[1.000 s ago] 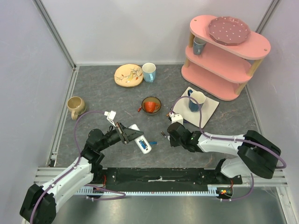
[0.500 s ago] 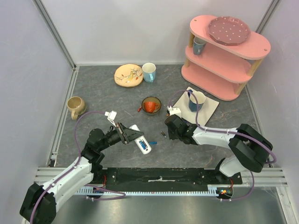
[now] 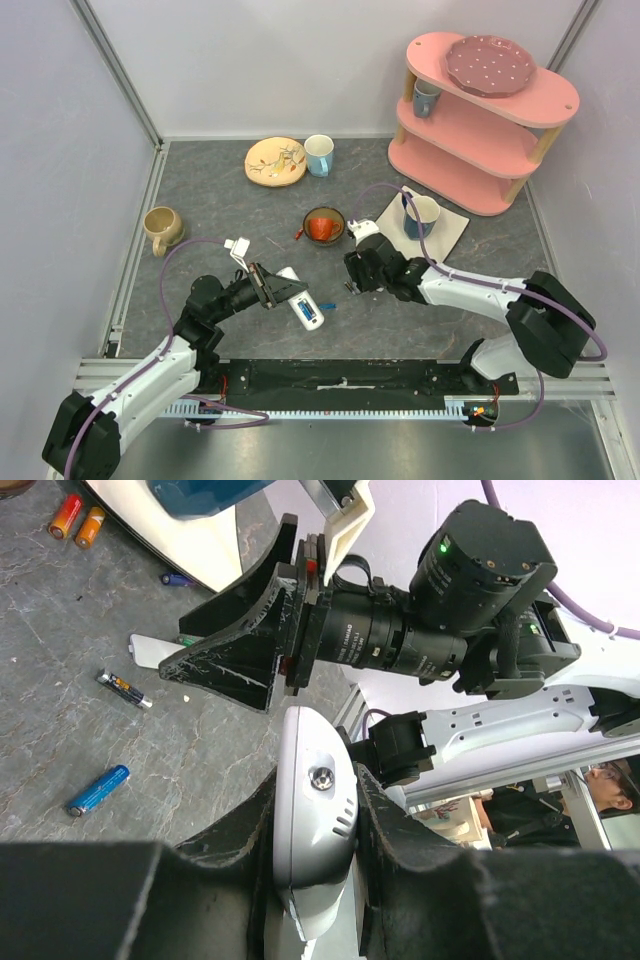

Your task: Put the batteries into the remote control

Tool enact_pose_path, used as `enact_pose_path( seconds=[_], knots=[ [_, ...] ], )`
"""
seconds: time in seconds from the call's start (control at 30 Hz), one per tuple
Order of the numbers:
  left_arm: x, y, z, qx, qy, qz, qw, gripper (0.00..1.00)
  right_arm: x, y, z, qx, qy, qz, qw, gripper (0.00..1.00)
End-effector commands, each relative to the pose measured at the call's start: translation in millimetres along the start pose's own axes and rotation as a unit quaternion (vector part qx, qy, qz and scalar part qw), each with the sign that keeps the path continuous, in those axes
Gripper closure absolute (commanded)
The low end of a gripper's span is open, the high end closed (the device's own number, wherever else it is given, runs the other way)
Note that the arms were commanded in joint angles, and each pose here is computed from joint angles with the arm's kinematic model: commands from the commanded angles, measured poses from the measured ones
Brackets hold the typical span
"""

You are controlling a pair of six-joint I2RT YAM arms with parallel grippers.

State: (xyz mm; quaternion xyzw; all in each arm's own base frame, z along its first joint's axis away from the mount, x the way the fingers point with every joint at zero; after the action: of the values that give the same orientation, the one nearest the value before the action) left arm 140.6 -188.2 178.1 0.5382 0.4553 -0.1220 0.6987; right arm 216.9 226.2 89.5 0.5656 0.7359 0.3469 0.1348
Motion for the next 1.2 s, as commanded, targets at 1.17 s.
enact_pose_path(
  seconds=[1.17],
  knots=[
    [-7.5, 9.7, 0.7, -0.022, -0.018, 0.02, 0.999, 0.98, -23.8, -28.4, 6.2, 0.118, 0.0, 0.015, 0.993, 0.51]
  ],
)
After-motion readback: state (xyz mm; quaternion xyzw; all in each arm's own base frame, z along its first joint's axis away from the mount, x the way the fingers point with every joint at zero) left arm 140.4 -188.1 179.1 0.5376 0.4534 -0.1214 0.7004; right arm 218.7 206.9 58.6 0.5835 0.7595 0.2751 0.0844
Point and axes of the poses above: each gripper's point midway between its finger pads, its own z axis out along the fingers, its own x axis along the line the jaws close on, y = z × x, the point moved 5 cm from there along -z, back along the fingers, and after that the axes turned 10 degrees about z, right-handed, at the moved point
